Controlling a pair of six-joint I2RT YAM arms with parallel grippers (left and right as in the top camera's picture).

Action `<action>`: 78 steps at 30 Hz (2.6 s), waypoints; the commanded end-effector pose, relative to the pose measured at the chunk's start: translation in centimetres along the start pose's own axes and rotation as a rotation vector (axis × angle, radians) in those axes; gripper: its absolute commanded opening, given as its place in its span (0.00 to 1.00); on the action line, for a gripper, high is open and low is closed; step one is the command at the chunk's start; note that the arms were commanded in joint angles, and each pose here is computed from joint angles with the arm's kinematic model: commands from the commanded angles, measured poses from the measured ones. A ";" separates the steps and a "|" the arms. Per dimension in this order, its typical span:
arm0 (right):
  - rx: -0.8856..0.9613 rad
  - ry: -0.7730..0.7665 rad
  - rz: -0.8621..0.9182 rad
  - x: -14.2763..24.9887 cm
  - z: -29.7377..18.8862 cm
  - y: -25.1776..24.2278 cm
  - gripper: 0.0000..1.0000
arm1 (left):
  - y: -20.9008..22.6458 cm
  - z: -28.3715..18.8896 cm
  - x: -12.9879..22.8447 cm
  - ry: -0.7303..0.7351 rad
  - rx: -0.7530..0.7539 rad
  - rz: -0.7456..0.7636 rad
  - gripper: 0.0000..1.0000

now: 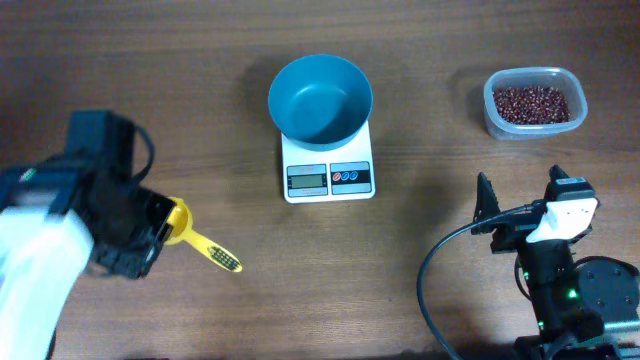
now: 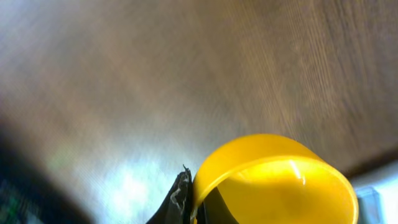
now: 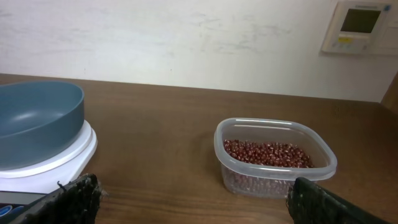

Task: Scoop item into bowl and weigh 50g on scale
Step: 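Grasp the yellow scoop's cup rim with the left gripper and lift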

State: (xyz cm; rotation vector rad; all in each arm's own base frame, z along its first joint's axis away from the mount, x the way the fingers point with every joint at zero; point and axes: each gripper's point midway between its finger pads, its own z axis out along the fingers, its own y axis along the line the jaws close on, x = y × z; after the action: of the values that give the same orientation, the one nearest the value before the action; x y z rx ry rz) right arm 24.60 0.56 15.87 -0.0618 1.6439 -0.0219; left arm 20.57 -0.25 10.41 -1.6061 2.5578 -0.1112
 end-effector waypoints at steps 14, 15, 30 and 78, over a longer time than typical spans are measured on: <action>-0.030 -0.001 0.008 0.2 0.0 0.6 0.99 | 2.9 -3.4 4.9 0.194 0.017 -0.328 0.13; -0.030 -0.001 0.008 0.2 0.0 0.6 0.99 | 3.0 -3.1 4.6 0.183 -0.006 -0.289 0.21; -0.030 -0.001 0.008 0.2 0.0 0.6 0.99 | 12.7 6.0 11.0 0.441 -0.294 -0.019 0.97; -0.101 0.009 0.193 0.2 0.0 1.8 0.99 | -2.1 2.7 12.6 0.545 0.361 0.280 0.50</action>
State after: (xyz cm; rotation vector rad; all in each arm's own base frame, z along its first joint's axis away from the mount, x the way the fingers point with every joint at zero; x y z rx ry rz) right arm 24.56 1.59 15.98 -0.0705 1.6391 0.0622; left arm 17.04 -12.69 7.10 -1.2281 2.8800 -1.0667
